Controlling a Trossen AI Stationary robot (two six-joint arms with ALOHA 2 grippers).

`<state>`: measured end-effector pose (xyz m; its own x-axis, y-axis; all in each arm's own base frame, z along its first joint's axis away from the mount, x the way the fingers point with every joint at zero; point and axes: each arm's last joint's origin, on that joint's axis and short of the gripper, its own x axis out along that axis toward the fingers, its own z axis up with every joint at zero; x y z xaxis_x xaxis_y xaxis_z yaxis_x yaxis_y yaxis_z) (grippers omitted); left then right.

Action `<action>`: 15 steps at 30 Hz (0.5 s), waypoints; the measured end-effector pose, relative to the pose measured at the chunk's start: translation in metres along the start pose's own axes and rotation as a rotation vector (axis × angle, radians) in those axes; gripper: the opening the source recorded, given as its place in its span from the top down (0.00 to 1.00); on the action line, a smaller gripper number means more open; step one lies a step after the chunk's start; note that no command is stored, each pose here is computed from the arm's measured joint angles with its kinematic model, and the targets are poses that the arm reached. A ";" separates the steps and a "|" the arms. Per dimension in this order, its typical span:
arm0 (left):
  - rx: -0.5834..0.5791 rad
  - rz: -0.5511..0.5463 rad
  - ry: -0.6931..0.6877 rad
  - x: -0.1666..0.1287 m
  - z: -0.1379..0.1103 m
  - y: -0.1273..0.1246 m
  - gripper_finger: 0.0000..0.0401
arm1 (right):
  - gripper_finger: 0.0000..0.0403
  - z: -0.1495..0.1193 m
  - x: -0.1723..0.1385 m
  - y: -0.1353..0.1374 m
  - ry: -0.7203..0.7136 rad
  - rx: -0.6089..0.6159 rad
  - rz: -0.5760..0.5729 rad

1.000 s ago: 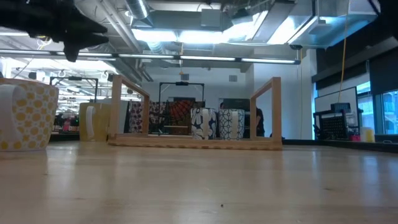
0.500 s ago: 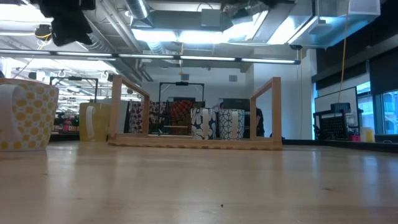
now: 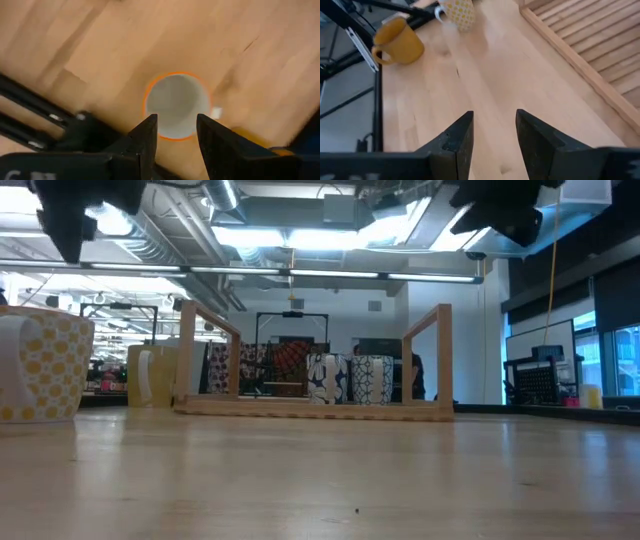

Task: Place coffee mugs
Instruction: Put the yellow patterned mug on the shelf

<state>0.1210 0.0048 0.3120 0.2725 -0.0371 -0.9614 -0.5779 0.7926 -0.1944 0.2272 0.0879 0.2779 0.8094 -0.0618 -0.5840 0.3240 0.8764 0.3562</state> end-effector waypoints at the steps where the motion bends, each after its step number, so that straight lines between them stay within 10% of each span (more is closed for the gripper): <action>1: 0.042 0.016 0.011 0.004 0.002 -0.002 0.67 | 0.67 -0.001 0.001 -0.001 0.008 -0.004 -0.007; 15: 0.309 0.129 0.084 0.047 0.015 -0.010 0.67 | 0.67 -0.004 0.003 -0.002 0.018 -0.005 -0.019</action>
<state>0.1515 0.0040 0.2714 0.1410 0.0360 -0.9894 -0.3397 0.9404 -0.0142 0.2267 0.0874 0.2729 0.7944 -0.0699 -0.6033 0.3366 0.8775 0.3416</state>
